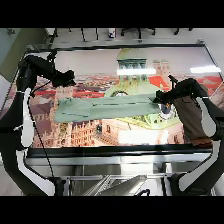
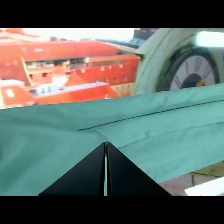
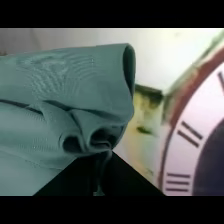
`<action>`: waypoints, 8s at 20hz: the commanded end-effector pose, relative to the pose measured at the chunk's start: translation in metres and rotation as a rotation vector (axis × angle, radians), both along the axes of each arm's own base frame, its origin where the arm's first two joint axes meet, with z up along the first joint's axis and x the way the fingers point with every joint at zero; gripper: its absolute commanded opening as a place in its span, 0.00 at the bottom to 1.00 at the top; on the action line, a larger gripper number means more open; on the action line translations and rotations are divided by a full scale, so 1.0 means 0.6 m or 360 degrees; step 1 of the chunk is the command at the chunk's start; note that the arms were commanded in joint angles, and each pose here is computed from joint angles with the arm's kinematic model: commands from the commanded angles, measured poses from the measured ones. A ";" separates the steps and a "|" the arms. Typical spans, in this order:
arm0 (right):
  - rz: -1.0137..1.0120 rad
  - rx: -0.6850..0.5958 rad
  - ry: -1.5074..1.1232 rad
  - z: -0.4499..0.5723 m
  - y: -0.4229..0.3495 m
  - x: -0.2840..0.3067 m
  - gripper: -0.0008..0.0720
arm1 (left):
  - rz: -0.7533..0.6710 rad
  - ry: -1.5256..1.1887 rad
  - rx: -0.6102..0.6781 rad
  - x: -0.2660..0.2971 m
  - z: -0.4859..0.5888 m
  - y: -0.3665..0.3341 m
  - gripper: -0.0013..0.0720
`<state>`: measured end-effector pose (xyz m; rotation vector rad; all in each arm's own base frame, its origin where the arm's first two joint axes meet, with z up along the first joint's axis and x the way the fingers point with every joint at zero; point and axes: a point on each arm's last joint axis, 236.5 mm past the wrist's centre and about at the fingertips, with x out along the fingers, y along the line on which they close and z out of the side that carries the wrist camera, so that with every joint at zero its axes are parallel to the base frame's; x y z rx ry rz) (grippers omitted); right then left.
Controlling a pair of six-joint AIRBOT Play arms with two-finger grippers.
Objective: Fold the shirts.
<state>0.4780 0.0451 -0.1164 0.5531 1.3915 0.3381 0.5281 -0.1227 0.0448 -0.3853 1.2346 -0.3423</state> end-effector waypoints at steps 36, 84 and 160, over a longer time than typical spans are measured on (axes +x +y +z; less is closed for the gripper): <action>0.0503 0.0487 -0.0977 0.354 0.712 -0.095 0.06 | 0.0190 -0.1208 -0.0101 -0.341 0.582 0.097 0.04; 0.0402 0.0340 0.0185 0.022 0.370 -0.074 0.97 | 0.0419 -0.1093 -0.0012 -0.411 0.419 0.144 0.04; 0.0217 -0.0086 -0.0532 0.346 0.238 -0.308 0.04 | -0.0211 -0.0381 -0.0373 -0.468 0.115 -0.107 0.04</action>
